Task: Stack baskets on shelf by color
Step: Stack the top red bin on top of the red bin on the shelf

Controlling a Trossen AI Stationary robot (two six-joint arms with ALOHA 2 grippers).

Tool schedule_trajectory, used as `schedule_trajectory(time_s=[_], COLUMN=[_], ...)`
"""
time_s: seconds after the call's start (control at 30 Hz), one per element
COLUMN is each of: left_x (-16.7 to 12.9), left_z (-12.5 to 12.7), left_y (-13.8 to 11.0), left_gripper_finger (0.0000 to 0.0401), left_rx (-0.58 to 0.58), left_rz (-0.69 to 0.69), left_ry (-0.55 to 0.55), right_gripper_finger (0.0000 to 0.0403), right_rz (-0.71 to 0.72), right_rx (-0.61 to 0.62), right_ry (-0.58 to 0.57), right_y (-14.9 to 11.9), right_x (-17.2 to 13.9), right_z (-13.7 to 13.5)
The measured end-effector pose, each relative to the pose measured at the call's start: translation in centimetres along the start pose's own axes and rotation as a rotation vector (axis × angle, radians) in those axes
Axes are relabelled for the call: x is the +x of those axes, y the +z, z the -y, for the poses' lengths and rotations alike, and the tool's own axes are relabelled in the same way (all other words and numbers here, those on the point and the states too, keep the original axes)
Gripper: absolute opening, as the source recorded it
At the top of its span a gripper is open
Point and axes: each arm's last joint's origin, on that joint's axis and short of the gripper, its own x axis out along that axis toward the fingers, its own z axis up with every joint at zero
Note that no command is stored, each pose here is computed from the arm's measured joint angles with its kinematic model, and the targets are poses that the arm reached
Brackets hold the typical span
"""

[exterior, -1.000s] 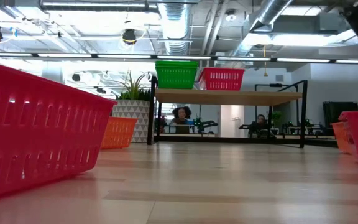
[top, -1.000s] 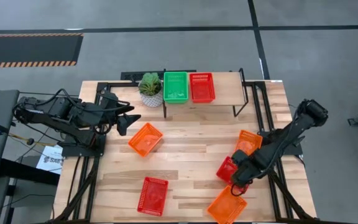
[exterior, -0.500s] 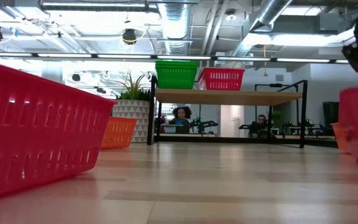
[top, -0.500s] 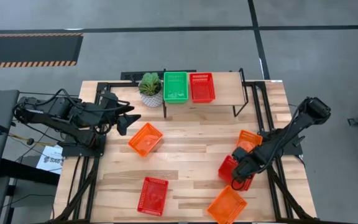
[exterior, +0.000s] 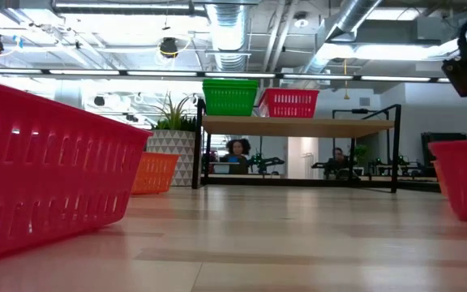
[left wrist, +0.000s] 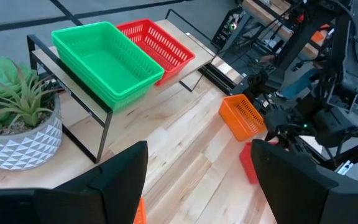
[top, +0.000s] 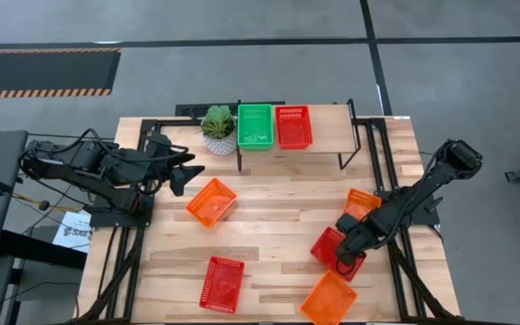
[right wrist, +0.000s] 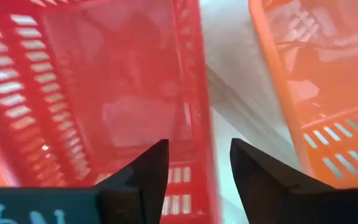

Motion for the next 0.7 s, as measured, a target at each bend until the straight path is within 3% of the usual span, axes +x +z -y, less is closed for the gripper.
schedule_trajectory(time_s=[0.37, 0.6, 0.7], left_x=[0.0, 0.0, 0.0], left_z=[-0.3, -0.4, -0.4], left_y=[-0.3, -0.3, -0.2], left_gripper_finger=[0.0274, 0.0274, 0.0274], left_rx=[0.026, 0.027, 0.028], left_rz=[-0.021, -0.016, -0.013], left_ry=[0.032, 0.038, 0.041], right_gripper_finger=[0.0211, 0.0197, 0.0172], right_rz=[0.005, -0.002, -0.004], right_rx=[-0.014, -0.058, -0.042], right_ry=[-0.011, -0.062, -0.075], right_y=[0.7, 1.2, 1.6], right_x=[-0.3, 0.8, 1.0], right_z=[0.4, 0.1, 0.1])
